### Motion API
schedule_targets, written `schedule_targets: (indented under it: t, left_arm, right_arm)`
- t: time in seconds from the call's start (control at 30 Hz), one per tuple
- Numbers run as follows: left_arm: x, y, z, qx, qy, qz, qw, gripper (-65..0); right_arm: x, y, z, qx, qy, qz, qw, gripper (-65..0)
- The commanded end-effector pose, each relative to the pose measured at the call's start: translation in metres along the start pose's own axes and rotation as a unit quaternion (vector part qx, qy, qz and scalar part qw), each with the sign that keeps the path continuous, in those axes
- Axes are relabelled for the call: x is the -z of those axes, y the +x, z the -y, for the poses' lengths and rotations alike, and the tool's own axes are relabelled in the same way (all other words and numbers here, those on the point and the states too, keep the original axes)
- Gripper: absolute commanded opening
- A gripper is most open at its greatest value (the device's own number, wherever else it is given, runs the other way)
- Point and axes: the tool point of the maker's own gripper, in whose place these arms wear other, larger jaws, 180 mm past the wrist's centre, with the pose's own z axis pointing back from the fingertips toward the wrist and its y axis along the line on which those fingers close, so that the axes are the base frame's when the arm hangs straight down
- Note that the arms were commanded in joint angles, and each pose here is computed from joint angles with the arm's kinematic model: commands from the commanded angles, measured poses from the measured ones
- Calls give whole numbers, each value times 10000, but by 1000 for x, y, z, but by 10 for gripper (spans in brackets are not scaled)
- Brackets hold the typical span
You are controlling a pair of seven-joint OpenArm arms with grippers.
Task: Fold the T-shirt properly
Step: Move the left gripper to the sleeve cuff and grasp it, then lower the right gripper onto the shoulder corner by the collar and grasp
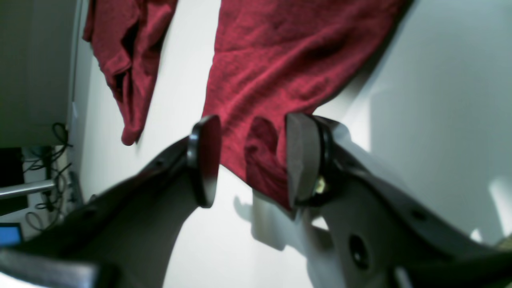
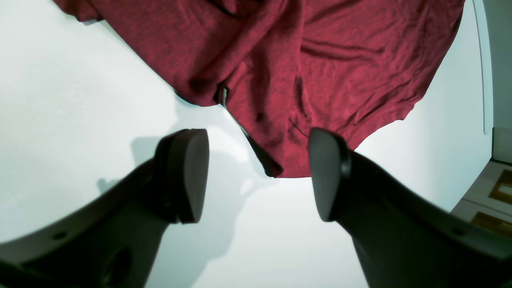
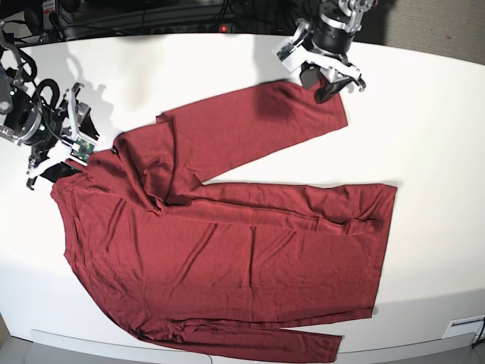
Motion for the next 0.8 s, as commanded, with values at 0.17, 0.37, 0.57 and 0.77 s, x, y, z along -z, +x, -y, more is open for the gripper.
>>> schedule_targets:
  t: [0.17, 0.37, 0.57, 0.77]
  left_arm:
    - [-3, -29, 17, -8, -351, -619, 9975, -495]
    - [-3, -27, 17, -11, -346, -586, 9977, -650]
    - [-3, -27, 15, 58, -286, -615, 9977, -650]
    - [-3, -27, 6, 368, -60, -603, 9975, -650]
  right_arm:
    - [-6, 4, 12, -94, -144, 58, 9998, -262]
    - [-6, 9, 10, 26, -72, 186, 9998, -262]
    - [-6, 18, 5, 228, 51, 453, 9987, -262]
    - [0, 4, 3, -458, -103, -2, 9989, -262]
